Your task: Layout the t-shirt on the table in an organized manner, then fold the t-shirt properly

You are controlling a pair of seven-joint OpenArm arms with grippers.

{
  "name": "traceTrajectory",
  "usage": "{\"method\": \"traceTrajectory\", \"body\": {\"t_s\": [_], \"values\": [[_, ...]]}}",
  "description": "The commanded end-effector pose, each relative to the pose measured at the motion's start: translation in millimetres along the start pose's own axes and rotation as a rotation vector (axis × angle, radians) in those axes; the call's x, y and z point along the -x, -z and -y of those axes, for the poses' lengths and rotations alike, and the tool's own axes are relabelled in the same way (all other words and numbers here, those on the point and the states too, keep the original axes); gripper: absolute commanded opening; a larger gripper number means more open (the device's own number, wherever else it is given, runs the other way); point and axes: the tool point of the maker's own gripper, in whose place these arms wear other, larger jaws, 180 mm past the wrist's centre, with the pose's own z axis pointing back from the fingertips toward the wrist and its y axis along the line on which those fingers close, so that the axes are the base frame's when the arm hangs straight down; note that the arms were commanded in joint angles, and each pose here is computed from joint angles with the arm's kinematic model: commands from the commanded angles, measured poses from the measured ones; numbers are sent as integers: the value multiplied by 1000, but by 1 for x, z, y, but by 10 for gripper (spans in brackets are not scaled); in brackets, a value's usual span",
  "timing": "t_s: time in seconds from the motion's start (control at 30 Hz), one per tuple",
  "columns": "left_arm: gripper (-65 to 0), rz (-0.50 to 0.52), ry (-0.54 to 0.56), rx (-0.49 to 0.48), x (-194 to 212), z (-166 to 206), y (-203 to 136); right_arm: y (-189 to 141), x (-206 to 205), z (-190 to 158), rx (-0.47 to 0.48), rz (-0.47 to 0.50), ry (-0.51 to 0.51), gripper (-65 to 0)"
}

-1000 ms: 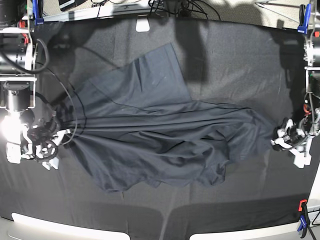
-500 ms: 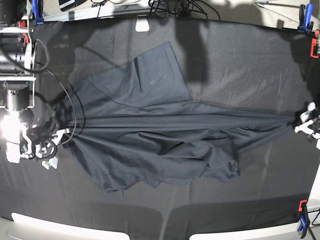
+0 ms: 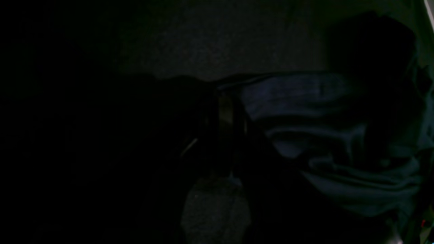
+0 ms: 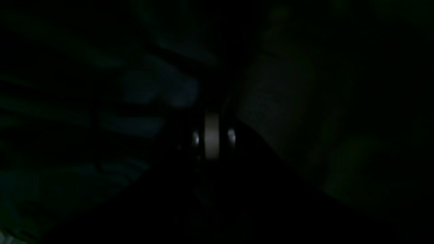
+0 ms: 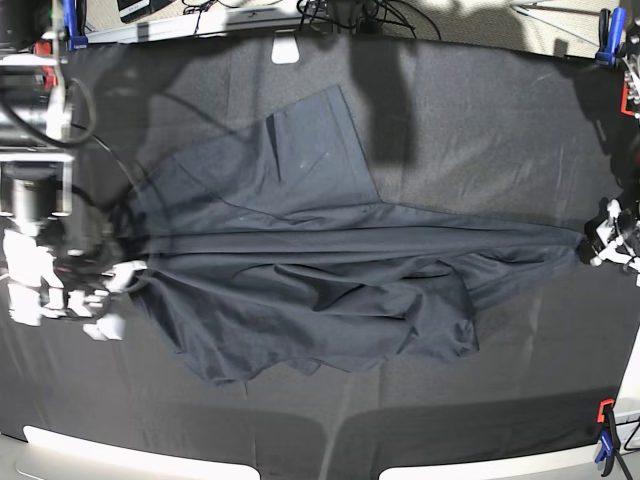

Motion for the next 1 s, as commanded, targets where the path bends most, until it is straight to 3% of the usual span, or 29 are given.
{"method": "traceTrajectory", "body": {"t_s": [0.0, 0.2, 0.4, 0.83, 0.97], "values": [[-650, 68, 15, 19, -27, 5, -8, -14, -22, -1, -1, 59, -23, -650], [-650, 53, 35, -7, -27, -1, -11, -1, -33, -28, -30, 59, -58, -650], [-650, 34, 46, -106, -30, -27, -26, -2, -26, -12, 51, 25, -57, -650], [-650, 59, 94, -215, -56, -61, -68, -4, -21, 1, 102, 1, -56, -650], [-650, 60, 82, -334, -64, -87, -88, -4, -21, 1, 103, 0, -55, -650]]}}
